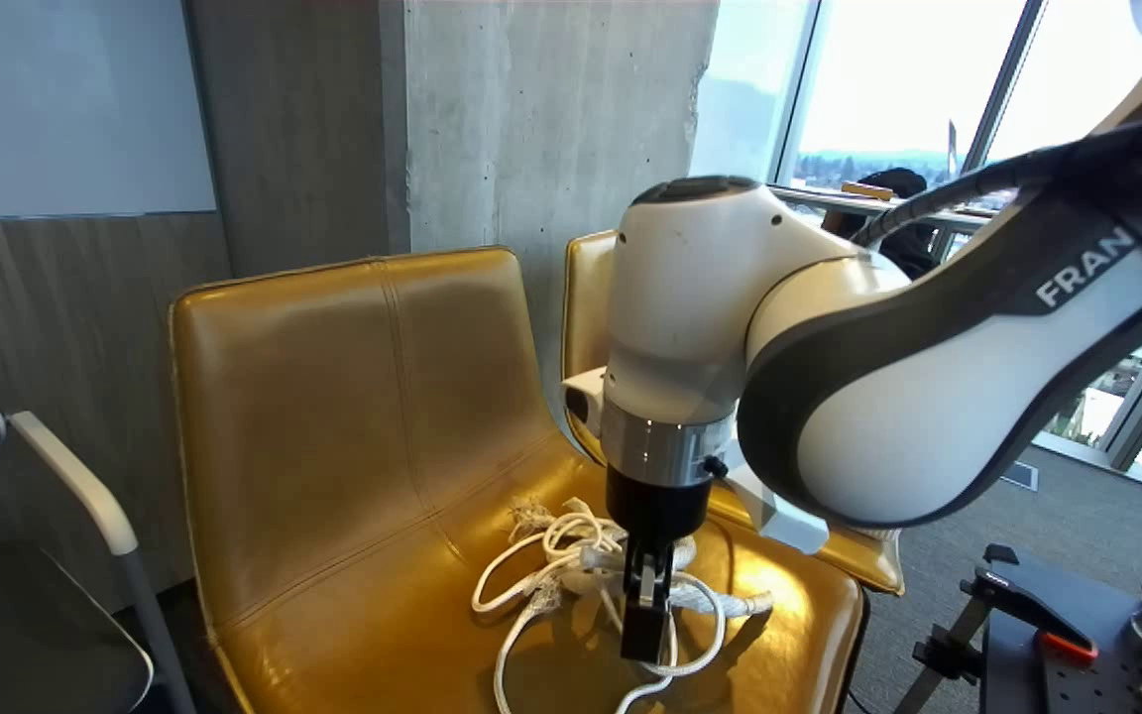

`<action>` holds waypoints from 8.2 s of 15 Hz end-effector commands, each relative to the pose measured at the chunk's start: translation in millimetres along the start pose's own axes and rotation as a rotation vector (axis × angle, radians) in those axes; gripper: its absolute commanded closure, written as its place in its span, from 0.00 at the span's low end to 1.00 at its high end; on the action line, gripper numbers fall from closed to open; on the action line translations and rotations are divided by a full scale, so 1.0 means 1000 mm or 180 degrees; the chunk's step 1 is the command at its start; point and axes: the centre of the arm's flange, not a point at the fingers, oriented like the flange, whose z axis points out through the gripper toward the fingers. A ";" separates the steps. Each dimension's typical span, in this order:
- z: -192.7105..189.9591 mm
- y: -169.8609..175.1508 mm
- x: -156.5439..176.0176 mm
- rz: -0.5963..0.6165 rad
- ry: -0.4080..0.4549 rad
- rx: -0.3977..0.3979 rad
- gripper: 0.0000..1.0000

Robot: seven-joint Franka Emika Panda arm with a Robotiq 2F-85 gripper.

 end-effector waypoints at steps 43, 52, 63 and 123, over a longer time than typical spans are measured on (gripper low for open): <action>-0.247 0.348 -0.205 0.1639 -0.0072 -0.0826 0.31; -0.237 0.165 -0.091 0.0295 0.0367 -0.0703 0.00; -0.146 0.089 -0.023 -0.1491 -0.0298 -0.0839 0.00; -0.050 0.159 -0.030 -0.2650 -0.1608 -0.1646 0.99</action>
